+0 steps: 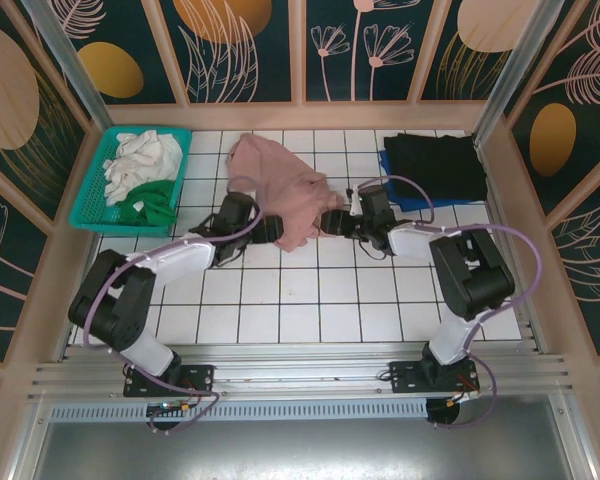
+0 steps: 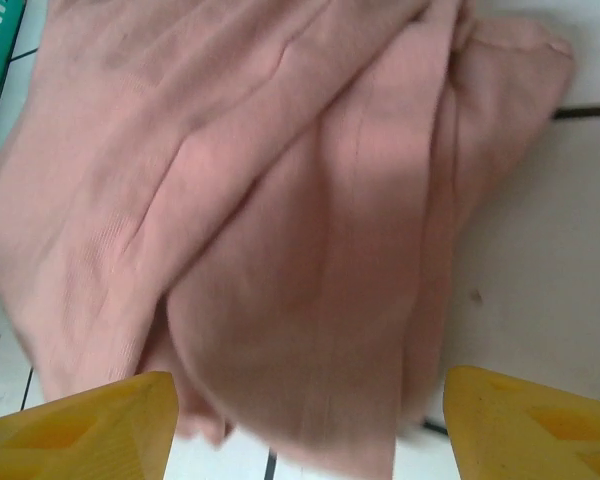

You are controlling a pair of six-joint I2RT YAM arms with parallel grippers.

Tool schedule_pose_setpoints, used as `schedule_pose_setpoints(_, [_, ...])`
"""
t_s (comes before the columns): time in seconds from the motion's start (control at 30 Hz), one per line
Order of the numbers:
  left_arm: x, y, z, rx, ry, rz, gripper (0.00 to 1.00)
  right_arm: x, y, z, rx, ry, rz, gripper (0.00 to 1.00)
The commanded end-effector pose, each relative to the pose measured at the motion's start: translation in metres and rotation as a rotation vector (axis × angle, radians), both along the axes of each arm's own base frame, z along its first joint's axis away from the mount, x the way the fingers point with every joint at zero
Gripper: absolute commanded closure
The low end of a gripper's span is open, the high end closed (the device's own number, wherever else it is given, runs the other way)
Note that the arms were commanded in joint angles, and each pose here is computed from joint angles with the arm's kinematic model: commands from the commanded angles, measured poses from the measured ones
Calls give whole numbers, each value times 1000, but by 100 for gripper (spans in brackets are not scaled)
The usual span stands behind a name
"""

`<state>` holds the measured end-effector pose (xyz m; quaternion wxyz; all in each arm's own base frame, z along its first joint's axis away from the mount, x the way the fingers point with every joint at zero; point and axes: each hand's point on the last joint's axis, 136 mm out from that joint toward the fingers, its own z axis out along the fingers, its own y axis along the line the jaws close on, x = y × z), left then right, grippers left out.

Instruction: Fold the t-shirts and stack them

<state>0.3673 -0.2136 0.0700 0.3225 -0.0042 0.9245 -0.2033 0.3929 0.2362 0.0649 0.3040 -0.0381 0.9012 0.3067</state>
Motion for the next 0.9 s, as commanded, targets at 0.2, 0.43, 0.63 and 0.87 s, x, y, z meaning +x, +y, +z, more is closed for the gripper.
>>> schedule_pose_setpoints(0.2, [31,-46,-32,-134,11,-90,22,12,22,-13,16,-20,51,61])
schedule_pose_setpoints(0.43, [51,-53,11,-139,-55,-94,92,15,-6,25,-65,-100,-55,100])
schedule_pose_setpoints(0.63, [50,-24,114,-75,-209,-11,100,4,-40,123,-93,-286,-161,100])
schedule_pose_setpoints(0.87, [29,38,237,-18,-418,195,100,-47,-85,276,-23,-586,-261,100])
